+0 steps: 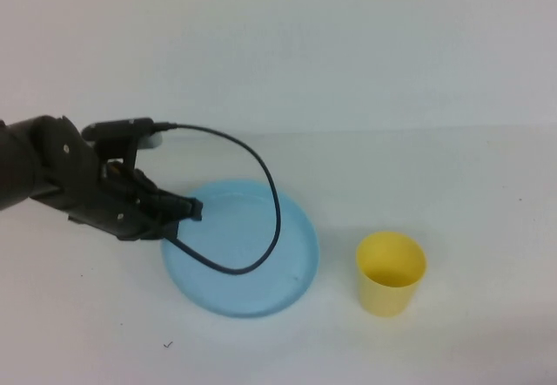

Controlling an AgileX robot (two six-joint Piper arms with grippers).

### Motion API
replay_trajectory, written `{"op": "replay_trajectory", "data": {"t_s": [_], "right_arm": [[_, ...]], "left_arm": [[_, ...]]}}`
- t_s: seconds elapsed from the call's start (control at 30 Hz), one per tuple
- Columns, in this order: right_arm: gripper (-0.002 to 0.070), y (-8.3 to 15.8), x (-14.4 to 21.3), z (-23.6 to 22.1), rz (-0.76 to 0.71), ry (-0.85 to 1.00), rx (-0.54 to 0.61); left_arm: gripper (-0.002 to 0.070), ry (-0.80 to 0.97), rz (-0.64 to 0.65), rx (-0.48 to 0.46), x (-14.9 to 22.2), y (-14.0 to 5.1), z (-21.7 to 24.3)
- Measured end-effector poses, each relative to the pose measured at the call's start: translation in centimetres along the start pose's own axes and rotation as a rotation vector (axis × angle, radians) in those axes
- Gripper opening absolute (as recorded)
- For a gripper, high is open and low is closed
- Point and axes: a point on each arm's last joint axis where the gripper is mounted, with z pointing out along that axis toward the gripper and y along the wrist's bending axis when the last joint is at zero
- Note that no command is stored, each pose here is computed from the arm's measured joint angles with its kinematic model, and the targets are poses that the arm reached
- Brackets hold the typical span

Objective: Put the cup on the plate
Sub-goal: Pick up the plate from the table, then place the plate on the center of the table

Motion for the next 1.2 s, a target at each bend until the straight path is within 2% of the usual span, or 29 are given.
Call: {"op": "replay_trajectory", "data": {"t_s": [0.1, 0.27, 0.53, 1.0, 1.1, 1.2], "right_arm": [[0.0021, 0.0, 0.0, 0.0, 0.000, 0.000, 0.000], [0.0002, 0.0, 0.0, 0.0, 0.000, 0.000, 0.000], [0.0001, 0.0, 0.0, 0.0, 0.000, 0.002, 0.000], [0.0001, 0.0, 0.0, 0.0, 0.000, 0.002, 0.000], [0.0001, 0.0, 0.0, 0.0, 0.000, 0.002, 0.000], [0.0001, 0.0, 0.0, 0.0, 0.000, 0.002, 0.000]], "left_arm": [[0.0006, -0.023, -0.004, 0.010, -0.7, -0.3, -0.4], [0.0006, 0.036, -0.010, 0.027, -0.5, -0.6, 0.8], [0.0006, 0.070, 0.048, 0.056, 0.4, -3.3, 2.8], [0.0006, 0.149, 0.048, 0.048, 1.3, -3.1, 5.1], [0.0034, 0.164, 0.068, 0.047, 1.4, -3.0, 5.1], [0.0104, 0.176, 0.082, 0.042, 1.5, -3.0, 5.1]]}}
